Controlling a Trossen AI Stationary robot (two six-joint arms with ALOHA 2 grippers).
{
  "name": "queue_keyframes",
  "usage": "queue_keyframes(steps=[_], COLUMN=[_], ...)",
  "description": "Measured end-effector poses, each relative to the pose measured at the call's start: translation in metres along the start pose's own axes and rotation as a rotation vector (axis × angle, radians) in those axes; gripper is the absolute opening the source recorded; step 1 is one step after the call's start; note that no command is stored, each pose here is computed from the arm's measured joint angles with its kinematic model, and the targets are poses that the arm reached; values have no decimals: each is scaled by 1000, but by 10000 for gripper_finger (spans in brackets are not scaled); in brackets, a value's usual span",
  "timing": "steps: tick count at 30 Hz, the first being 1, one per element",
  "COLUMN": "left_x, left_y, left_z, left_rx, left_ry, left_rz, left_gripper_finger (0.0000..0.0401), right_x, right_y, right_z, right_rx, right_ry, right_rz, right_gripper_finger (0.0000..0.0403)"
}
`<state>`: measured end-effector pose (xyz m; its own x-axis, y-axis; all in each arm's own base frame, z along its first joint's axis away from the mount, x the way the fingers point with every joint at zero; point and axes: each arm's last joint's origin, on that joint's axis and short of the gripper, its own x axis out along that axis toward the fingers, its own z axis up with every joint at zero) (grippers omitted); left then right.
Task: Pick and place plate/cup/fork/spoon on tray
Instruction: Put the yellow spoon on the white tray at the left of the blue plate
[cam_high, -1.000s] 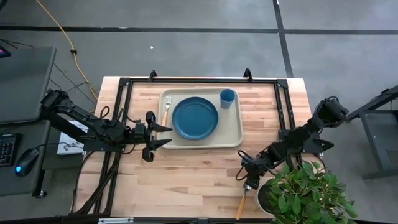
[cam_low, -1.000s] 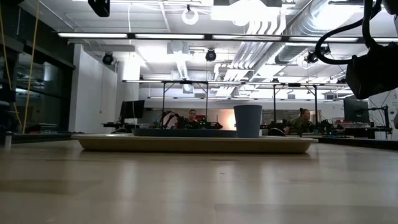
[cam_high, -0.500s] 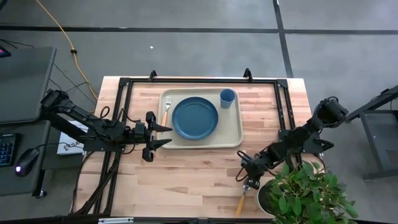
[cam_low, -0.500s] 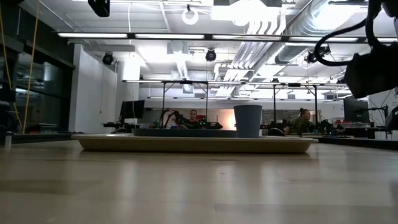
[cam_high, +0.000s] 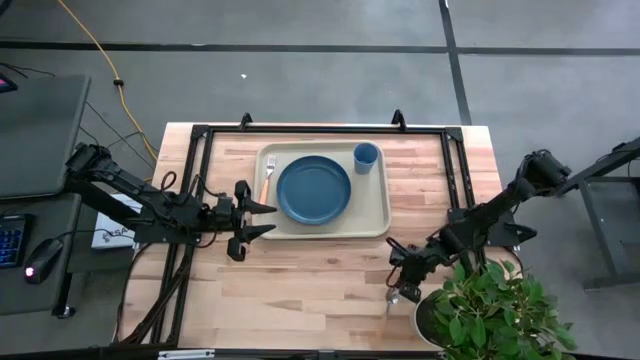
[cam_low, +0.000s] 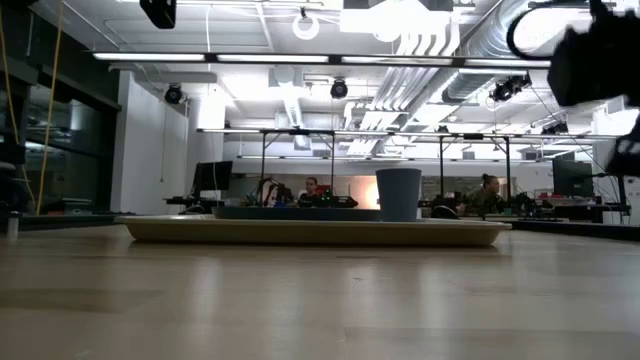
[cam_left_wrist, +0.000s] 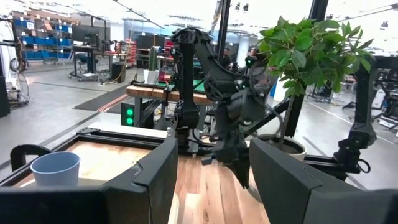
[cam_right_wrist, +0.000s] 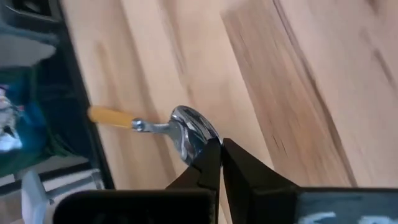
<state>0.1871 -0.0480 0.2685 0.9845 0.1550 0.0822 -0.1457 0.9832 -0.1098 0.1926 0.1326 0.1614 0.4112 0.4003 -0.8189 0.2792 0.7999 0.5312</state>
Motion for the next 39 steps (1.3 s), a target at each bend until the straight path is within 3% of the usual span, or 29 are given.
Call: queue_keyframes(steps=[5, 10, 23, 31, 39], left_x=[-1, -1, 5, 29, 47], left_y=[-2, -3, -3, 1, 2], left_z=[0, 0, -9, -18, -29], left_rx=[-1, -57, -168, -211, -225], left_ry=[1, 3, 38, 95, 264], left_rz=[-12, -16, 9, 83, 86], left_gripper_finger=[182, 182, 182, 182, 182], right_x=[-17, -42, -133, -130, -125], right_y=[9, 35, 92, 90, 83], right_z=[7, 24, 97, 153, 189], right_rx=[-79, -233, -568, -605, -621], right_ry=[-146, -314, -699, -684, -671], right_rz=[38, 59, -204, -380, -424], right_gripper_finger=[0, 0, 0, 0, 0])
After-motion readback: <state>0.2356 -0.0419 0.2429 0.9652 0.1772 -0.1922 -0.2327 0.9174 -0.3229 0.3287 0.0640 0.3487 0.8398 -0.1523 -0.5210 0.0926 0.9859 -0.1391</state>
